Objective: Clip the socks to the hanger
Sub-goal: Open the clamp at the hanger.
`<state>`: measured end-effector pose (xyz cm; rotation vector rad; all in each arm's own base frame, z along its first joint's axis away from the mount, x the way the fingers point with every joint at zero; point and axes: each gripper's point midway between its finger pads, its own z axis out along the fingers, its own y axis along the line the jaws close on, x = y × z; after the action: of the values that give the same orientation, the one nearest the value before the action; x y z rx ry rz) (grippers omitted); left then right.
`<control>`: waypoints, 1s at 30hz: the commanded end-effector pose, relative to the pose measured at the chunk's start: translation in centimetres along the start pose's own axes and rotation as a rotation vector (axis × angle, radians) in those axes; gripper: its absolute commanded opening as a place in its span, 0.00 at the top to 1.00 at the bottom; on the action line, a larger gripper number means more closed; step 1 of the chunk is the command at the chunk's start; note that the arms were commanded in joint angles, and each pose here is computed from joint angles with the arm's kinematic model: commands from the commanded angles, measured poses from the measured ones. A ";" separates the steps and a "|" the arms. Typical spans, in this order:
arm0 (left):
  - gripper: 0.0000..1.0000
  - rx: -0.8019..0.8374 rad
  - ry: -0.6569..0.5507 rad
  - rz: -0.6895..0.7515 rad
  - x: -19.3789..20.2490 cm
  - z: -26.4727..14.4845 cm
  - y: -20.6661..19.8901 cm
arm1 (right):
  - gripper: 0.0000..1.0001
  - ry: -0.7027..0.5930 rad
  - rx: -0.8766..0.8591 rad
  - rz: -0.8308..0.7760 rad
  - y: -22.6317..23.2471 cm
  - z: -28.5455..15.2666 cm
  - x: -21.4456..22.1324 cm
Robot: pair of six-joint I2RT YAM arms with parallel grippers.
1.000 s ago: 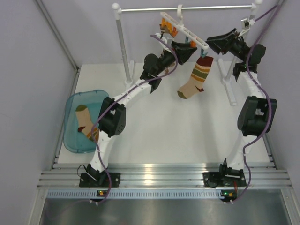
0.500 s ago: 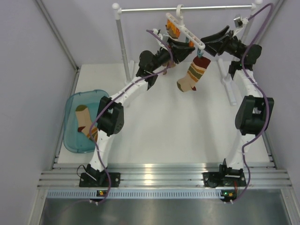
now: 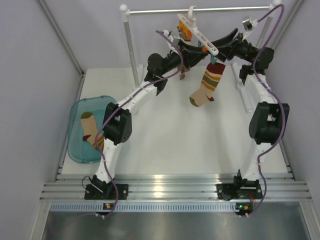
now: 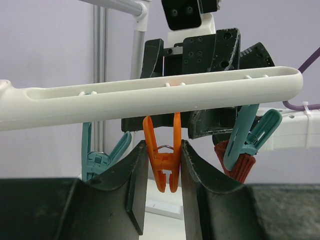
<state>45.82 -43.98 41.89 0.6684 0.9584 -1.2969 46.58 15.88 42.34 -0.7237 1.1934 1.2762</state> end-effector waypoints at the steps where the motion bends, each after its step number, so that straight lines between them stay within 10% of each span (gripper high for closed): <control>1: 0.75 0.105 -0.017 0.026 -1.5 0.4 -2.4 | 0.42 -0.010 -0.076 -0.135 2.2 1.6 -1.8; 19: 0.74 0.113 0.009 0.007 -0.1 0.3 -2.1 | 0.46 -0.007 -0.119 -0.114 2.2 3.3 -0.7; 25: 0.74 0.111 0.016 0.004 0.3 0.3 -1.9 | 0.65 -0.019 -0.116 -0.103 2.2 3.5 -1.0; 30: 0.65 0.096 0.014 0.012 0.1 0.3 -1.6 | 1.00 -0.023 -0.118 -0.097 2.4 3.8 -1.2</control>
<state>45.93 -43.81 41.51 0.6821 0.9624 -1.3235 46.32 18.38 42.80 -0.8008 1.1488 1.3043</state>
